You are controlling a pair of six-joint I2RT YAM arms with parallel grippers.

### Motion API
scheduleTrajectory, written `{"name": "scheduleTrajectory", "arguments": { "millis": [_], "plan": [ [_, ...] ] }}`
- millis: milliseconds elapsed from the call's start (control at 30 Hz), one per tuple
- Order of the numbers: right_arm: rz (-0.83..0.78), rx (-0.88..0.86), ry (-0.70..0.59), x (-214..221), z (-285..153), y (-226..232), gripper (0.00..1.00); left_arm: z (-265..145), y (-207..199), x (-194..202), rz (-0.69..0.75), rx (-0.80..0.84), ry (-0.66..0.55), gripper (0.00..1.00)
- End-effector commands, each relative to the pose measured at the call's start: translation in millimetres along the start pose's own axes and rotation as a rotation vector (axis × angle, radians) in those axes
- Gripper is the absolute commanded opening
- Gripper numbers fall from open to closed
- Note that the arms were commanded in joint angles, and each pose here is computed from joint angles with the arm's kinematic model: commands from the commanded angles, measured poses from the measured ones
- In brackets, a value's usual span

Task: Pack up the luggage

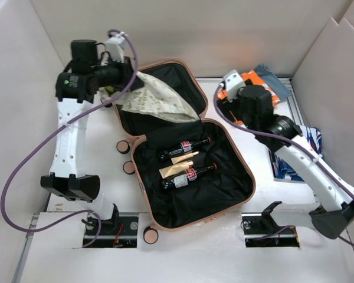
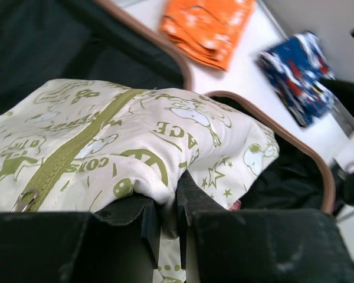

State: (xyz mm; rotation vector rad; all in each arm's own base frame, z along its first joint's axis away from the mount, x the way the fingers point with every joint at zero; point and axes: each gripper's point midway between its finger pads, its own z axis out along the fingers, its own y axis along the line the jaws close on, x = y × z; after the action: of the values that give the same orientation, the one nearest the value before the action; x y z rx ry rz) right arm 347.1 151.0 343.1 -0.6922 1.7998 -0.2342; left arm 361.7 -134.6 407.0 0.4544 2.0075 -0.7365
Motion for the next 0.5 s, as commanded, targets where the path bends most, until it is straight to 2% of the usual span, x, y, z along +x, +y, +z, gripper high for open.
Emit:
{"name": "scheduleTrajectory", "arguments": {
  "millis": [0,233,333,467],
  "plan": [
    [0.085,0.061,0.016,13,-23,-25,0.79,11,-62,-21,0.094,0.175,-0.068,0.0],
    [0.124,0.055,0.003,24,-61,-42,0.79,37,-155,7,0.204,0.413,0.019,0.0],
    [0.152,0.051,0.011,30,-71,-44,0.79,51,-184,17,0.233,0.451,0.038,0.0],
    [0.217,0.019,0.016,37,-83,-36,0.77,61,-189,14,0.179,0.456,0.037,0.0]
  ]
}}
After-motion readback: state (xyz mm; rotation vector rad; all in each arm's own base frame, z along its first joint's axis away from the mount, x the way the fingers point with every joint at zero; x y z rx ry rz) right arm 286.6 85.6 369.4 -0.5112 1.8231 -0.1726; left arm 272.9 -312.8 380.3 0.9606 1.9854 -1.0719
